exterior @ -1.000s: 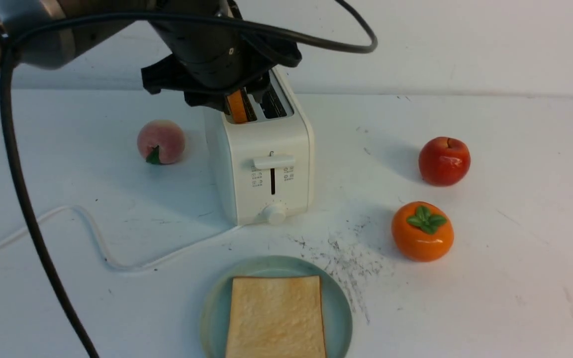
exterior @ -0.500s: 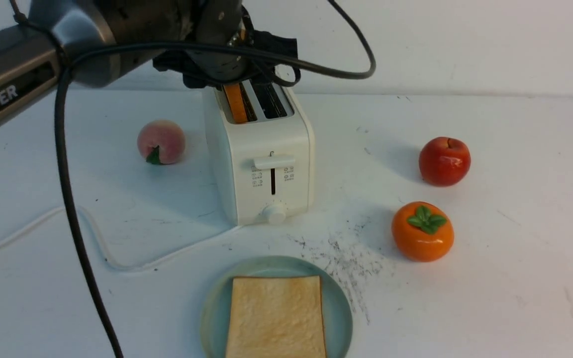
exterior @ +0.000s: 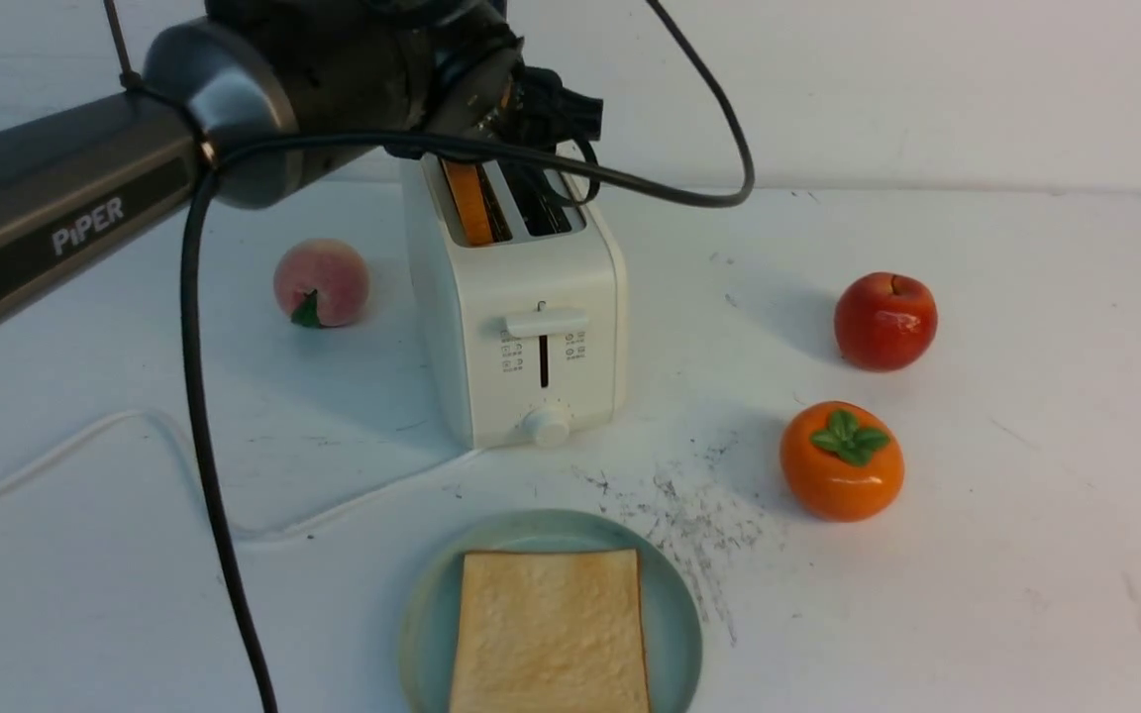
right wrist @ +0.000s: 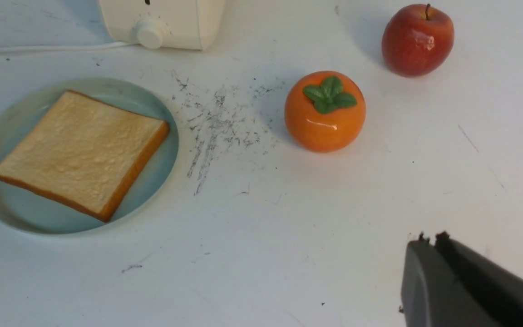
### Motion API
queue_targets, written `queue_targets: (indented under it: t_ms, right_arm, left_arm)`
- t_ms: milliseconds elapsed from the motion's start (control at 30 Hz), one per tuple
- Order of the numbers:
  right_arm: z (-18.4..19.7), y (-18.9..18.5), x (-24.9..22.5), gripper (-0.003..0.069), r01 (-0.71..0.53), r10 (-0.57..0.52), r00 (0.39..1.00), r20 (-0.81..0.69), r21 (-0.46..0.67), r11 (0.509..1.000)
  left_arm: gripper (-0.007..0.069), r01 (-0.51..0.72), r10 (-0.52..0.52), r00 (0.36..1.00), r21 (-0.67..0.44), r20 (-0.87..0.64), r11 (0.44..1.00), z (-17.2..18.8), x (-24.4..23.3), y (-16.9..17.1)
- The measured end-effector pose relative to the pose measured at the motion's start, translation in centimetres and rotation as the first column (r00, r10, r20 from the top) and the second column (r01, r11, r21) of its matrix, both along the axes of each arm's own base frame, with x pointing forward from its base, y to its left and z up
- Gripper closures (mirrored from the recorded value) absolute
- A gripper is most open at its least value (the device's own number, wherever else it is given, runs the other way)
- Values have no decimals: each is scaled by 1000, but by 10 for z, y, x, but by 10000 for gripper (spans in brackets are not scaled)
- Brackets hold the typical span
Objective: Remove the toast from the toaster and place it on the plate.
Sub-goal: Use the left arm to take out a slice of bread
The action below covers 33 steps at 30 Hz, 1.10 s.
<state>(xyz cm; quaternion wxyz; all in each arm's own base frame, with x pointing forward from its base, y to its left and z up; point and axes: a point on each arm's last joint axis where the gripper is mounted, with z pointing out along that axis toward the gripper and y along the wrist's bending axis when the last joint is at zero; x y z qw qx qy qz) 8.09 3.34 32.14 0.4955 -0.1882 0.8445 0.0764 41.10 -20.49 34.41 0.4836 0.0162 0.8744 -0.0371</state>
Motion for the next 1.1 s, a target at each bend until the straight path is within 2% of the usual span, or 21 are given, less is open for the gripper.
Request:
queue_targets:
  t_ms: [367,867,1000,1100]
  right_arm:
    - [0,0,0,633,0,0,1000,0,0,1000]
    - [0,0,0,622,11,-11,1000,-7,19,1000]
    - [0,0,0,617,11,-11,1000,-7,19,1000]
    - [0,0,0,616,12,-12,1000,-8,21,1000]
  left_arm:
    - [174,0,-4,999,87,44,996,0,4,3]
    - [181,4,3,999,190,-39,982,-52,23,-5]
    - [250,7,2,999,201,-42,980,-56,25,-6]
    - [404,8,1,999,200,-45,980,-58,26,-7]
